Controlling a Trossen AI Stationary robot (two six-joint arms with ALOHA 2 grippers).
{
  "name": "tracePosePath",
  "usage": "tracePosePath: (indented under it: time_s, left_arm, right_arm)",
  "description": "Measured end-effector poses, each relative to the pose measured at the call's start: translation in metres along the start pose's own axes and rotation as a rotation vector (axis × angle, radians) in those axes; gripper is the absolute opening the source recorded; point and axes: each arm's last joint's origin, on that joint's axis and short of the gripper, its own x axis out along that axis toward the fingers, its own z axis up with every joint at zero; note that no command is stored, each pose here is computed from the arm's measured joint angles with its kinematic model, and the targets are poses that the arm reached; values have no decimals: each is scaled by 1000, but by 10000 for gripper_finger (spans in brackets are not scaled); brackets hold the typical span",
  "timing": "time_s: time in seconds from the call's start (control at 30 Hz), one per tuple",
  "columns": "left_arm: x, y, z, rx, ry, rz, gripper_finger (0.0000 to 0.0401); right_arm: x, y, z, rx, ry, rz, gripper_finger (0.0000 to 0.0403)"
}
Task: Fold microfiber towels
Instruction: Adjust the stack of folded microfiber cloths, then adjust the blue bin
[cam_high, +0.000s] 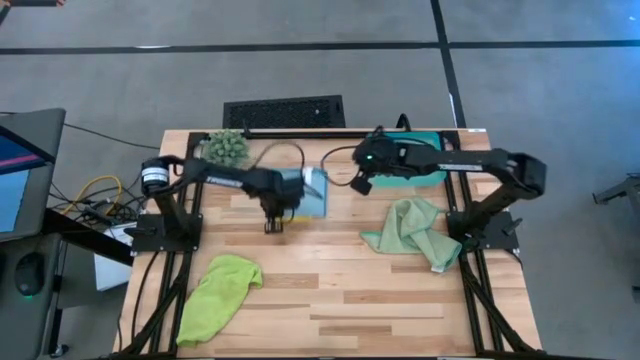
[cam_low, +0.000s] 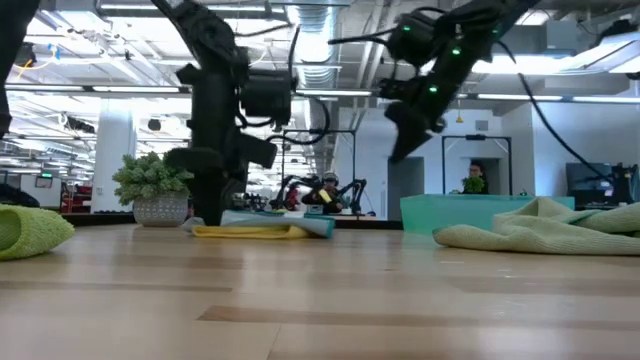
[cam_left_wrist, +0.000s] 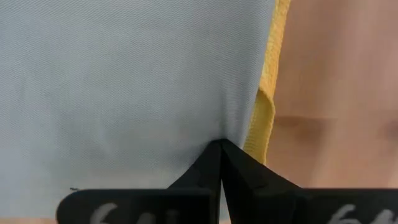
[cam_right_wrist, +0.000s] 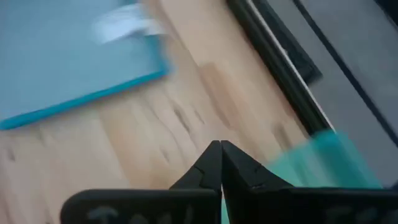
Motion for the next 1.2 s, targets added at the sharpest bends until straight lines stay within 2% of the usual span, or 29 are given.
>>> tracePosePath:
  time_s: [0.1,0.23,0.43,0.7,0.9,1.2]
  left_arm:
    - [0,-33,3,57,2,63,0]
    - [-6,-66,1,88,-37,157,0]
    - [-36,-95,-3,60,-163,134,0]
    - [-74,-106,-21,43,-298,198,0]
    - [-81,-106,-22,40,-326,197,0]
    - [-80,-105,-22,52,-326,208,0]
  right_arm:
    - [-5,-18,-18,92,11,-59,6]
    - [4,-40,-42,177,83,-133,8]
    - [31,-56,-62,245,232,-89,5]
    - [54,-31,-64,213,278,-32,3]
    - [54,-4,-61,232,276,6,3]
    - [45,32,-39,299,118,73,3]
